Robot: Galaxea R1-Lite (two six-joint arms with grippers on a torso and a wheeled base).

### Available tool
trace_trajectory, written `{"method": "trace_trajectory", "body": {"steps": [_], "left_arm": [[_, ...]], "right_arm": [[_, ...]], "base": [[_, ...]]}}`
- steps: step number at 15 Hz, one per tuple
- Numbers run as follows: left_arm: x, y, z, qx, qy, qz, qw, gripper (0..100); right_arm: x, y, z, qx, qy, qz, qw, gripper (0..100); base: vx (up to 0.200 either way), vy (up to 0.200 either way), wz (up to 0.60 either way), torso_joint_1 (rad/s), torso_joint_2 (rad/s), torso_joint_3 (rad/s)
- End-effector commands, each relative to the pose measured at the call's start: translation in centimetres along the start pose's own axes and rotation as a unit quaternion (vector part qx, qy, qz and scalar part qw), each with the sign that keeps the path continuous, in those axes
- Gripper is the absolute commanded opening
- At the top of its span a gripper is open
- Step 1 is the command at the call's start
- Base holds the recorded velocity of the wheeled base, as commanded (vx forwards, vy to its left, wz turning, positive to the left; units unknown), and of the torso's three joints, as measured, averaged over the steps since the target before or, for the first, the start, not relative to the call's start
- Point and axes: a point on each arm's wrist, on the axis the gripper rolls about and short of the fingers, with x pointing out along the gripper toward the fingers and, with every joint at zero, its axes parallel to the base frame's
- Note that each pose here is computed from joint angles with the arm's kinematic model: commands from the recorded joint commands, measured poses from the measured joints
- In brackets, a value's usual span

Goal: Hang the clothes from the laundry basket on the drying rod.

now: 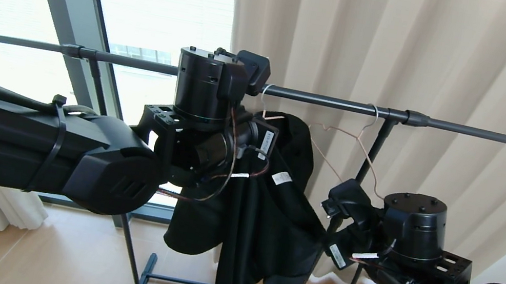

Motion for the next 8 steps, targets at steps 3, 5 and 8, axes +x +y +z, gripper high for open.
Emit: {"method": "trace_trajectory", "body": {"steps": [3, 5, 8], "left_arm": [[0.0, 0.2, -0.4, 0.0, 0.008, 0.002, 1.0, 0], [0.2, 0.6, -0.8, 0.002, 0.018, -0.011, 0.9998, 0], [0.2, 0.6, -1.8, 0.009, 0.037, -0.017, 0.9991, 0]], "right_arm": [[-0.7, -1.9, 0.7, 0.017, -0.015, -0.024, 0.9994, 0], [-2.4, -3.8, 1.6, 0.034, -0.04, -0.046, 0.9976, 0], [-4.6, -5.3, 2.6, 0.048, -0.071, -0.061, 0.9944, 0]], "base": [[0.0, 0.0, 0.0, 0.0, 0.0, 0.0], [0.0, 0.0, 0.0, 0.0, 0.0, 0.0], [0.0, 0.0, 0.0, 0.0, 0.0, 0.0]]}}
